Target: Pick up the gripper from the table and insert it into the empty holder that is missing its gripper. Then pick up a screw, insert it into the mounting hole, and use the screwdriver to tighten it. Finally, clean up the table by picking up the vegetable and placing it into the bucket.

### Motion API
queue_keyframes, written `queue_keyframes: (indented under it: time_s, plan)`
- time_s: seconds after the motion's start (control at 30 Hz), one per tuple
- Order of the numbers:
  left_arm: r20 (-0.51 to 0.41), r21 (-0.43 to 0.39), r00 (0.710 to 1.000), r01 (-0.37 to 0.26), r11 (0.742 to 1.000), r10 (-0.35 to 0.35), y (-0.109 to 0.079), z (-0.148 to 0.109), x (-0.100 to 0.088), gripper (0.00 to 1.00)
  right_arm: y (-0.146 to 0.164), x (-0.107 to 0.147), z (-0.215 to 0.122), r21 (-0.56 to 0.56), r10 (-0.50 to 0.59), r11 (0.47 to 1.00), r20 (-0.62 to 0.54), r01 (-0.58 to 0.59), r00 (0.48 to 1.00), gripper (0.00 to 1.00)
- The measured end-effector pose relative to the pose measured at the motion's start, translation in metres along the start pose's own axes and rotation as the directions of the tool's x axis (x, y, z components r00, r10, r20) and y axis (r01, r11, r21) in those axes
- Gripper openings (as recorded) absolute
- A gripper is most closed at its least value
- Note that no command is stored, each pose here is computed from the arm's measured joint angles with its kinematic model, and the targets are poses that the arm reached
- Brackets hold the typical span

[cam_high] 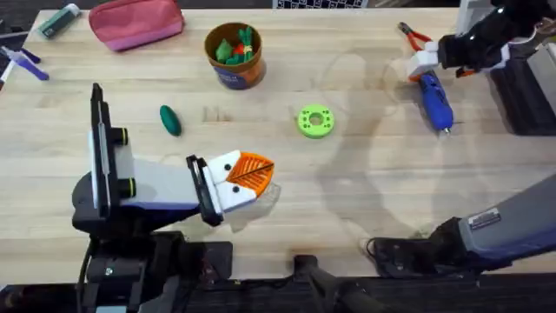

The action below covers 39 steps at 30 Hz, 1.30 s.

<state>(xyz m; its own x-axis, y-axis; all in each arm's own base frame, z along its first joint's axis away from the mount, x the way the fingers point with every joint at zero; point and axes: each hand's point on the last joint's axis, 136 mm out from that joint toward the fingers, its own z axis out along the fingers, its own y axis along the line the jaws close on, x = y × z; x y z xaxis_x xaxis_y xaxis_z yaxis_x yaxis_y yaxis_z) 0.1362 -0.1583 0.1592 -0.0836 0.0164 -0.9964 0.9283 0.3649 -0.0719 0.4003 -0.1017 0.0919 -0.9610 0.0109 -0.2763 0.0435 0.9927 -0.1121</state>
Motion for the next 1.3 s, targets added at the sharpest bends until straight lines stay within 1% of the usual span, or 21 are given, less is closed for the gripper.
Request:
queue_keyframes:
  time_s: [0.13, 0.27, 0.43, 0.6, 0.73, 0.9, 0.93, 0.97, 1.1, 1.13, 1.2, 1.23, 1.3]
  plan:
    - [0.000, 0.000, 1.000, 0.000, 1.000, 0.000, 0.000, 0.000, 0.000, 0.007, 0.002, 0.005, 0.018, -0.009, -0.023, 1.000, -0.038, 0.023, 0.999, 0.991]
    - [0.000, 0.000, 1.000, 0.000, 1.000, 0.000, 0.000, 0.000, 0.000, 0.007, 0.002, 0.003, 0.032, -0.012, -0.045, 0.999, -0.046, 0.045, 0.998, 0.991]
    - [0.000, 0.000, 1.000, 0.000, 1.000, 0.000, 0.000, 0.000, 0.000, 0.007, 0.003, 0.004, 0.039, -0.016, -0.089, 0.996, -0.053, 0.088, 0.995, 0.985]
    - [0.000, 0.000, 1.000, 0.000, 1.000, 0.000, 0.000, 0.000, 0.000, 0.007, 0.001, 0.004, 0.042, -0.016, -0.104, 0.995, -0.054, 0.103, 0.993, 0.974]
    - [0.000, 0.000, 1.000, 0.000, 1.000, 0.000, 0.000, 0.000, 0.000, 0.007, -0.001, 0.009, 0.052, -0.030, -0.098, 0.995, -0.080, 0.096, 0.992, 0.921]
    - [0.000, 0.000, 1.000, 0.000, 1.000, 0.000, 0.000, 0.000, 0.000, 0.007, 0.000, 0.007, 0.052, -0.036, -0.104, 0.994, -0.076, 0.101, 0.992, 0.844]
    - [0.000, 0.000, 1.000, 0.000, 1.000, 0.000, 0.000, 0.000, 0.000, 0.007, 0.000, 0.007, 0.052, -0.036, -0.105, 0.994, -0.075, 0.103, 0.992, 0.807]
    - [0.000, 0.000, 1.000, 0.000, 1.000, 0.000, 0.000, 0.000, 0.000, 0.007, -0.001, 0.007, 0.052, -0.035, -0.104, 0.994, -0.074, 0.101, 0.992, 0.741]
    - [0.000, 0.000, 1.000, 0.000, 1.000, 0.000, 0.000, 0.000, 0.000, 0.007, -0.003, 0.005, 0.053, -0.024, -0.105, 0.994, -0.069, 0.103, 0.992, 0.434]
    - [0.000, 0.000, 1.000, 0.000, 1.000, 0.000, 0.000, 0.000, 0.000, 0.007, -0.004, 0.004, 0.054, -0.020, -0.105, 0.994, -0.067, 0.104, 0.992, 0.344]
    - [0.000, 0.000, 1.000, 0.000, 1.000, 0.000, 0.000, 0.000, 0.000, 0.007, -0.006, 0.002, 0.055, -0.013, -0.109, 0.994, -0.059, 0.108, 0.992, 0.067]
    - [0.000, 0.000, 1.000, 0.000, 1.000, 0.000, 0.000, 0.000, 0.000, 0.007, -0.006, 0.002, 0.055, -0.012, -0.105, 0.994, -0.057, 0.105, 0.993, 0.031]
    - [0.000, 0.000, 1.000, 0.000, 1.000, 0.000, 0.000, 0.000, 0.000, 0.007, -0.006, 0.001, 0.055, -0.012, -0.106, 0.994, -0.055, 0.105, 0.993, 0.026]
